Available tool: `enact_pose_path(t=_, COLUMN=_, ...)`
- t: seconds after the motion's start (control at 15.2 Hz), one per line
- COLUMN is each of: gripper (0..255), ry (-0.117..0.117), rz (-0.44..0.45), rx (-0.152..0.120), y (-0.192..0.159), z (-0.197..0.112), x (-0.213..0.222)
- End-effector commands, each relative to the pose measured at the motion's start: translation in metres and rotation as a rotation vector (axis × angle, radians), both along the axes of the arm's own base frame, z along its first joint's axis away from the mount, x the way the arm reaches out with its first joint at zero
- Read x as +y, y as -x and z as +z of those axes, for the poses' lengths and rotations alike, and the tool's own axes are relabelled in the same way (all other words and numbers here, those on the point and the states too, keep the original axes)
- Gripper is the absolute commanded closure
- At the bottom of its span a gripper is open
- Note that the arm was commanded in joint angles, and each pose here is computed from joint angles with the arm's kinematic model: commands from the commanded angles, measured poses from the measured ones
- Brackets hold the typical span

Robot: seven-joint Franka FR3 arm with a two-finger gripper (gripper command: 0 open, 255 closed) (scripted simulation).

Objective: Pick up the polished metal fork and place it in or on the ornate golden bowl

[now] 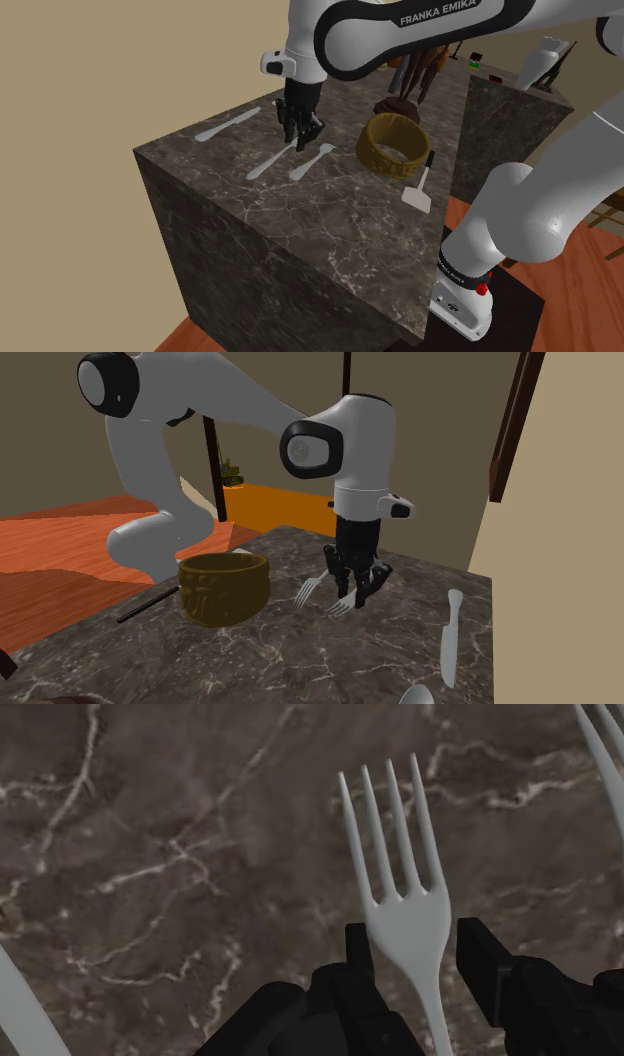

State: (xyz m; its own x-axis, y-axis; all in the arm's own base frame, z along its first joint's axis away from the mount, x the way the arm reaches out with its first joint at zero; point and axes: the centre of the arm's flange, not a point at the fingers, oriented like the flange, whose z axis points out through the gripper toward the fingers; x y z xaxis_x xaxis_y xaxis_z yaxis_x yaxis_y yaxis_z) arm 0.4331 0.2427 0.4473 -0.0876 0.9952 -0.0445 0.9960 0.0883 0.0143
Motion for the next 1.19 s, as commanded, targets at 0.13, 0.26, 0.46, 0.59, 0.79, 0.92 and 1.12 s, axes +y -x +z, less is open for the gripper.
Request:
enact_pose_path(t=0.13, gripper=255, ry=-0.002, rz=-0.002, rx=-0.003, y=-0.002, z=-0.002, x=-0.001)
enact_pose_path(t=0.26, gripper=255, ry=-0.002, rz=-0.002, rx=-0.003, y=-0.002, z=-0.002, x=-0.001)
enact_pose_path(t=0.46, gripper=255, ry=-0.002, rz=-0.002, rx=-0.003, y=-0.002, z=0.014, x=-0.001)
enact_pose_path(t=0.59, gripper=255, ry=-0.002, rz=-0.002, rx=-0.003, y=-0.002, z=0.024, x=-0.001)
enact_pose_path(t=0.79, gripper=255, ry=-0.002, rz=-0.002, rx=-0.003, y=-0.002, z=0.040, x=-0.001)
enact_pose_path(t=0.92, gripper=255, ry=-0.002, rz=-0.002, rx=-0.003, y=-0.002, z=0.051, x=-0.001)
enact_pose_path(t=1.12, gripper=255, ry=-0.002, rz=-0.002, rx=-0.003, y=-0.002, z=0.066, x=-0.001)
